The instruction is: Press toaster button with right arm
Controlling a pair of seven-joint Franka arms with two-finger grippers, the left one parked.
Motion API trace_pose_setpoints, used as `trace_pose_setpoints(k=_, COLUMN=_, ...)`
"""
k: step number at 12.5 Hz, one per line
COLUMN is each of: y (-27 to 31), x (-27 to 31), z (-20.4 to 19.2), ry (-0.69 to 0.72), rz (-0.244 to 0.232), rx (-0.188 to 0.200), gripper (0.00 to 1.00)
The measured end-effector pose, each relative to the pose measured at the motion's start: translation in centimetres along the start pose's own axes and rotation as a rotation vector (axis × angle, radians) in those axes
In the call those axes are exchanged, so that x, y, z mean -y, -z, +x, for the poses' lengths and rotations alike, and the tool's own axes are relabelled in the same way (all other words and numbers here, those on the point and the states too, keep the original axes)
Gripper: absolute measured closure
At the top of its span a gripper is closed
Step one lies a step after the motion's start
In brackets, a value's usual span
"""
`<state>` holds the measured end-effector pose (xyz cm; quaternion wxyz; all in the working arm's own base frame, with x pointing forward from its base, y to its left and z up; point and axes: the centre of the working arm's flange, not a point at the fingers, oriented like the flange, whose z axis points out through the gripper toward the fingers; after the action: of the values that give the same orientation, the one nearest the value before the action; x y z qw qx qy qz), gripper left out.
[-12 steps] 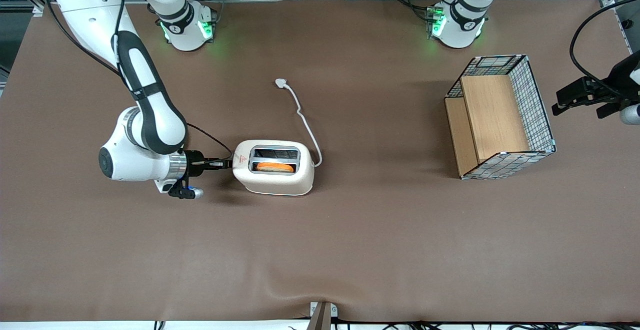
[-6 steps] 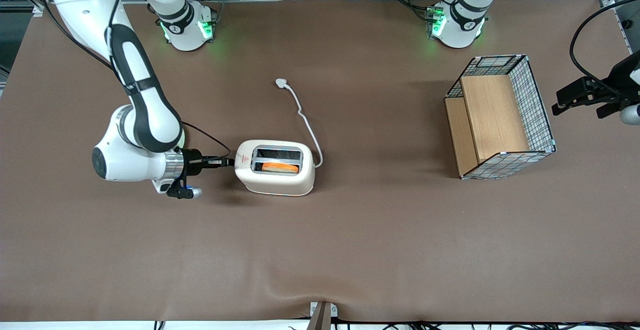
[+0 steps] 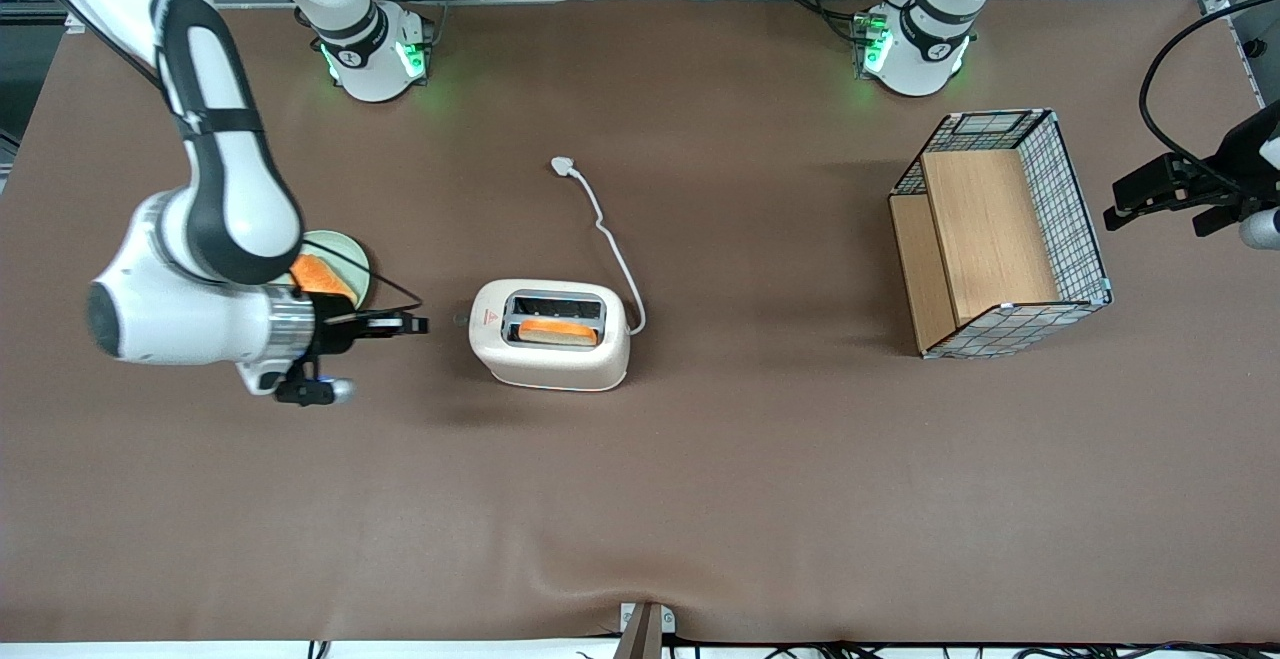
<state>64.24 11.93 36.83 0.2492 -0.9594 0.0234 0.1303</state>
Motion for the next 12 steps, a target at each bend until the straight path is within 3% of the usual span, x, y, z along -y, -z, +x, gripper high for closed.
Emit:
trace_pose_setpoints(k=1, y=1.7, x=-0.3, z=0.0, ry=0.002, rz=-0.028, rx=-0.004, gripper=0.92)
trace_pose_setpoints(k=4, y=6.2, x=-1.2, z=-0.4, ry=0.008, rz=-0.101, rx=-0.055, gripper=0.57)
trace_pose_setpoints(k=7, y=9.7, x=-2.1, z=-1.6, ry=0.027, rz=-0.247, rx=-0.099, gripper=0.22)
trace_pose_setpoints(k=9, y=11.9, x=-2.4, z=-2.6, ry=0.038, rz=-0.312, rx=-0.123, gripper=0.0)
trace_pose_setpoints(k=12, y=15.3, x=-4.0, z=-5.2, ry=0.047, rz=-0.383, rx=-0.144, gripper=0.0)
